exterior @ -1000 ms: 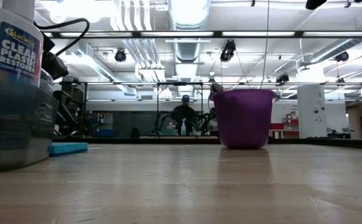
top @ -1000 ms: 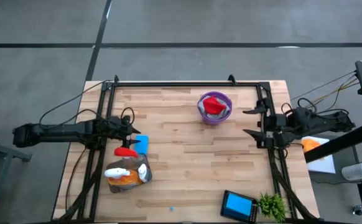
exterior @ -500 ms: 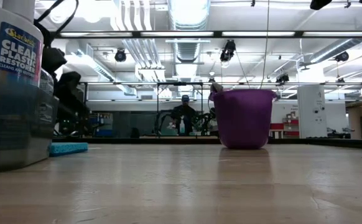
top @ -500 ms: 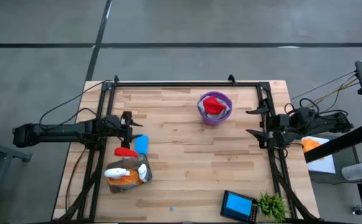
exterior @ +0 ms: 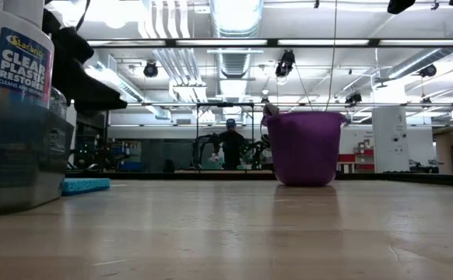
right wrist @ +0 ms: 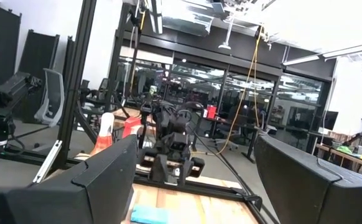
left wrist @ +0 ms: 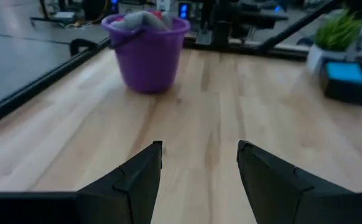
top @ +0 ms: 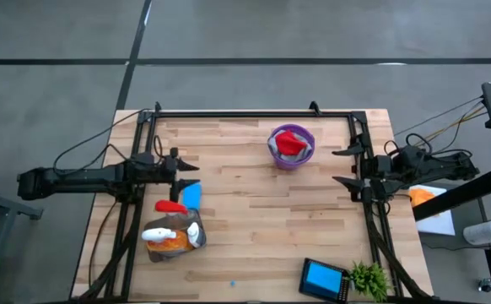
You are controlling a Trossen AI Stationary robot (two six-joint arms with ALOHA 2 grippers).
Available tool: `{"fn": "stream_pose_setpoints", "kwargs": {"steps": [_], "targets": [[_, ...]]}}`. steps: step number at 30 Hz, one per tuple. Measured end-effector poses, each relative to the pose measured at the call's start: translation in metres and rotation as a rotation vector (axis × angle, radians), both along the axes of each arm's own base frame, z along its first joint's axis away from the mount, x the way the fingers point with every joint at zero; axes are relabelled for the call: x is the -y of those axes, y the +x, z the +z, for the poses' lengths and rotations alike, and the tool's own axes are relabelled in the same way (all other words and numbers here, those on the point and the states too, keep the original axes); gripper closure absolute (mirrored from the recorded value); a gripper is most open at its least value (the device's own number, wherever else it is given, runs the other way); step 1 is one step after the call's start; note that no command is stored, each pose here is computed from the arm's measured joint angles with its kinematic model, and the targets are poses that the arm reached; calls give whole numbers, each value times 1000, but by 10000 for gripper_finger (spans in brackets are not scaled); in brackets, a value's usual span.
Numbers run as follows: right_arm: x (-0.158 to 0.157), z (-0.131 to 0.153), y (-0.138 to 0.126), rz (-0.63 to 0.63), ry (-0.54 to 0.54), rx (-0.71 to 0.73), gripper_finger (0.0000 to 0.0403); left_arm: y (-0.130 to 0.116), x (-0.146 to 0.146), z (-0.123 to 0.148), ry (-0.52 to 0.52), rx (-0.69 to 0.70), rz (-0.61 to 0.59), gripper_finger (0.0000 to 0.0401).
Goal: Pick & Place Kitchen Items
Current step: Put the light blue sponge into the black bin
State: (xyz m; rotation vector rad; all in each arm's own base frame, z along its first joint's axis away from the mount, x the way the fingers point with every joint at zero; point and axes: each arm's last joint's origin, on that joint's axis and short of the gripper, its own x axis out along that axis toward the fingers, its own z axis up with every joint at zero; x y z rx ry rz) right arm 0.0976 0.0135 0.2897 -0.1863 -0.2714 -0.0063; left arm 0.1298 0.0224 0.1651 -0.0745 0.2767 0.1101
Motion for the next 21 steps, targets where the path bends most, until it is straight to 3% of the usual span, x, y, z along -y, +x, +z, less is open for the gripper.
{"fn": "stream_pose_setpoints", "kwargs": {"steps": [3, 11, 16, 21], "targets": [[0, -1, 0, 0, 0, -6, 90, 1, 1, 2, -40, 25, -21, 187], [-2, -7, 13, -3, -24, -82, 90, 1, 1, 2, -30, 21, -33, 187], [-4, -10, 22, -13, -55, -126, 90, 1, 1, 0, -246, 27, 39, 187], [-5, -5, 28, -16, -58, -141, 90, 2, 0, 4, -320, 80, 76, 187]]}}
